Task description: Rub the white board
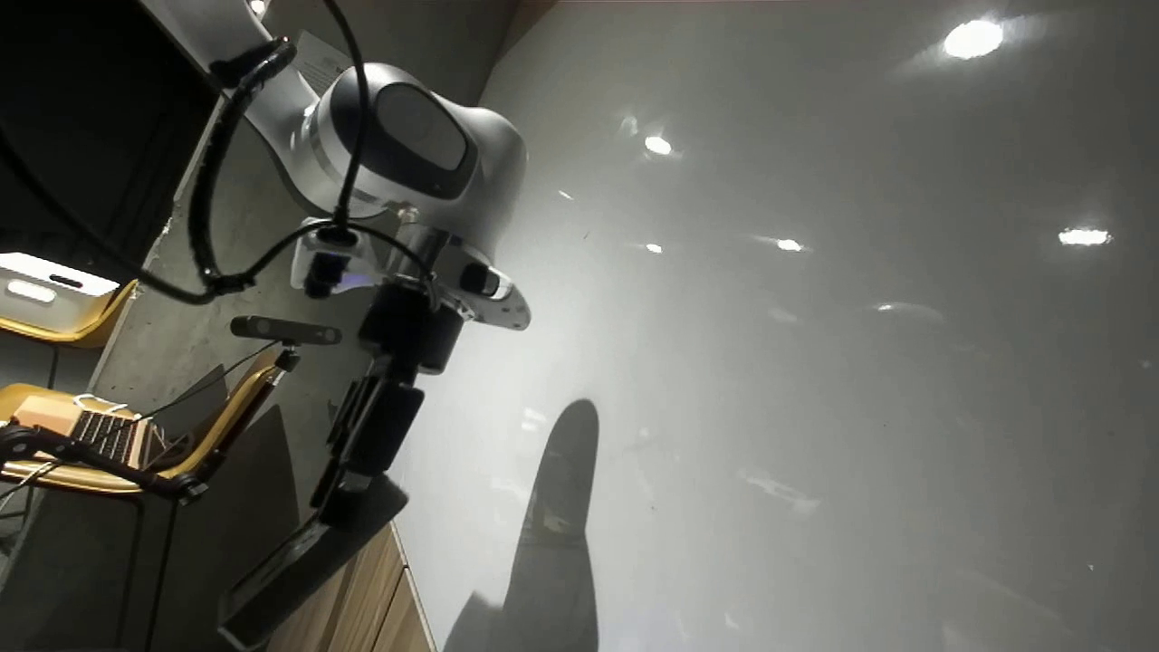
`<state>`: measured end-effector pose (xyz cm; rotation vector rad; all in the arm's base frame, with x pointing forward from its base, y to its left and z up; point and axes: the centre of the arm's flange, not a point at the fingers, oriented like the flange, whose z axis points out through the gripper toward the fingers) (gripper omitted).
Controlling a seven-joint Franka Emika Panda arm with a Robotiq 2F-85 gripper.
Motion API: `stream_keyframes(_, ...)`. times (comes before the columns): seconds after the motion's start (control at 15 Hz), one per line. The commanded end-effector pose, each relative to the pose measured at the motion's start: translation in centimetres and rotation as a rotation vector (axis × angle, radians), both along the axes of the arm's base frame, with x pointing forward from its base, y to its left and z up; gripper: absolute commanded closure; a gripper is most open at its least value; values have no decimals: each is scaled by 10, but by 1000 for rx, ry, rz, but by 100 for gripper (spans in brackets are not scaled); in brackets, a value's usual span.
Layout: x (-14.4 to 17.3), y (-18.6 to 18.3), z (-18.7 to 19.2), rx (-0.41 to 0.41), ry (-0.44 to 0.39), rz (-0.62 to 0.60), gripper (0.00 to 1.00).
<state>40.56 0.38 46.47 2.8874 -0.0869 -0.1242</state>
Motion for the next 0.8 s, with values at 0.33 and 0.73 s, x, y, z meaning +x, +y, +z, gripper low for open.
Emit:
stream_keyframes(0.33,-87,20,-91,128,146,10,71)
stream_keyframes(0.73,-85,29,-136,182,115,62,71)
